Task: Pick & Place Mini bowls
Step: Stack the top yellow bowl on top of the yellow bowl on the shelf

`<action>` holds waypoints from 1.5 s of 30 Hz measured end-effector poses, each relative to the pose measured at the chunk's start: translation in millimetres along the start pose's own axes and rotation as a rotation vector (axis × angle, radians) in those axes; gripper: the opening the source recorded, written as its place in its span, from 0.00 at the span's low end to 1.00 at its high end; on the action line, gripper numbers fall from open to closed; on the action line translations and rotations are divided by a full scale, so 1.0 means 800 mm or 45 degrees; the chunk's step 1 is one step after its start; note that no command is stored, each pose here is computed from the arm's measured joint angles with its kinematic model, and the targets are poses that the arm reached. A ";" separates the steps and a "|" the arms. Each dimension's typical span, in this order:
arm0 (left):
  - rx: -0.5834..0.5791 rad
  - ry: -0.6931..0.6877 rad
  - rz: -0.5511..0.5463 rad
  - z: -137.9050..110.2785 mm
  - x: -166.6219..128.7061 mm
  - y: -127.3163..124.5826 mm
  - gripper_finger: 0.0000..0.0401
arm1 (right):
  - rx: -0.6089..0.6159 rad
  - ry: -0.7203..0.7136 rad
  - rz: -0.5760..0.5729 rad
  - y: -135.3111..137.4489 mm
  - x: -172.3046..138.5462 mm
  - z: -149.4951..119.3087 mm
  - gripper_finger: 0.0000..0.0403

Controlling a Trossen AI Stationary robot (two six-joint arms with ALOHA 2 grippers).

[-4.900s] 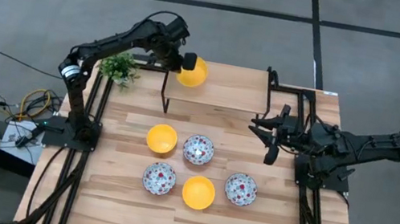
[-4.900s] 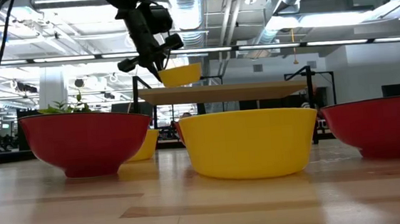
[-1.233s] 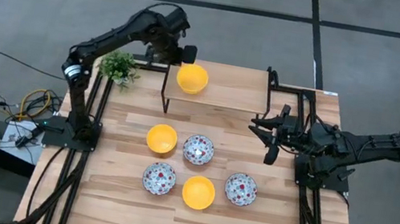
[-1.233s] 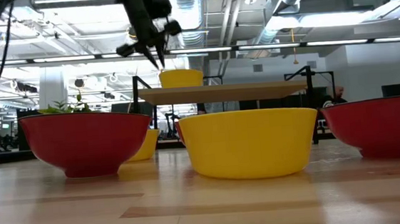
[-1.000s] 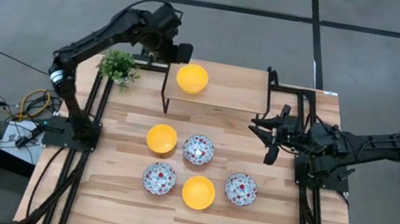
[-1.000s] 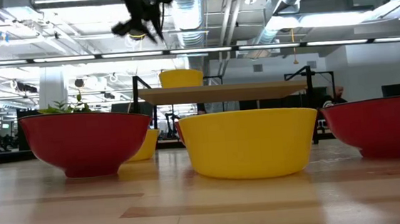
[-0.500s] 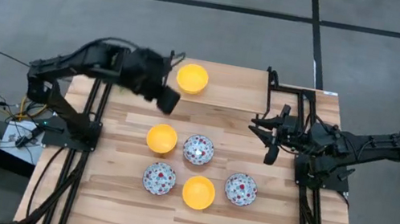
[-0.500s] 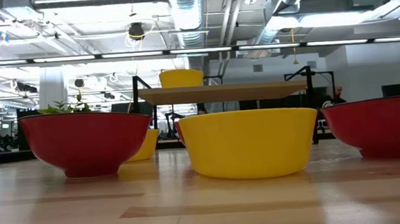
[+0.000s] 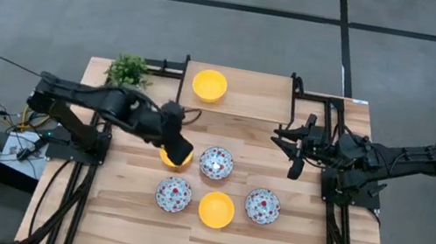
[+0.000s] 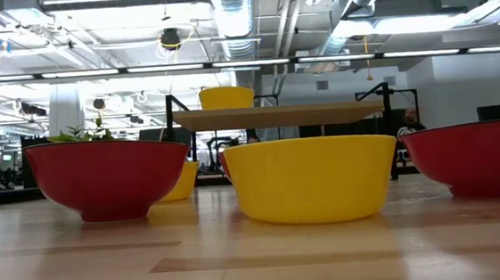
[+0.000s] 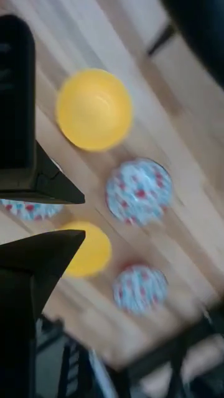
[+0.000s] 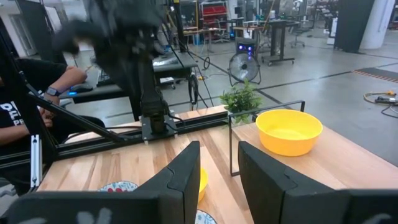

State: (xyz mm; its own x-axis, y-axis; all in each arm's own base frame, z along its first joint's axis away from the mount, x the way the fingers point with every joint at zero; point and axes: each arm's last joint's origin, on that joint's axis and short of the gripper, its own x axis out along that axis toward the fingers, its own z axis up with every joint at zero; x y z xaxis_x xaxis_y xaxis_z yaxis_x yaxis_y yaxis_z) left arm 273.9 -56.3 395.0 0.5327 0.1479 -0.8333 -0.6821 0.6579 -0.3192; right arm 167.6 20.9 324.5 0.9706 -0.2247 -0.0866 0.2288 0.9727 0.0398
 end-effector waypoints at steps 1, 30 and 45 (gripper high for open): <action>-0.017 0.016 0.029 -0.004 0.008 0.003 0.19 | 0.000 0.000 0.000 0.000 0.000 0.000 0.24; -0.198 0.186 0.449 -0.088 0.107 0.129 0.19 | 0.001 -0.001 0.000 0.000 0.000 0.000 0.24; -0.453 0.185 0.344 -0.080 0.157 0.174 0.19 | 0.003 -0.002 0.000 0.000 0.000 0.000 0.24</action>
State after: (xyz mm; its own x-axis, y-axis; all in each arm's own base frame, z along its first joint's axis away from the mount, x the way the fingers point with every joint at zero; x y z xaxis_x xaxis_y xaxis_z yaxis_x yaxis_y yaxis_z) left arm 213.9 6.7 217.2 0.2536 0.1574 -0.9544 -0.9298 0.3118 -0.1956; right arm 167.6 20.9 324.8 0.9707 -0.2247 -0.0854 0.2288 0.9725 0.0422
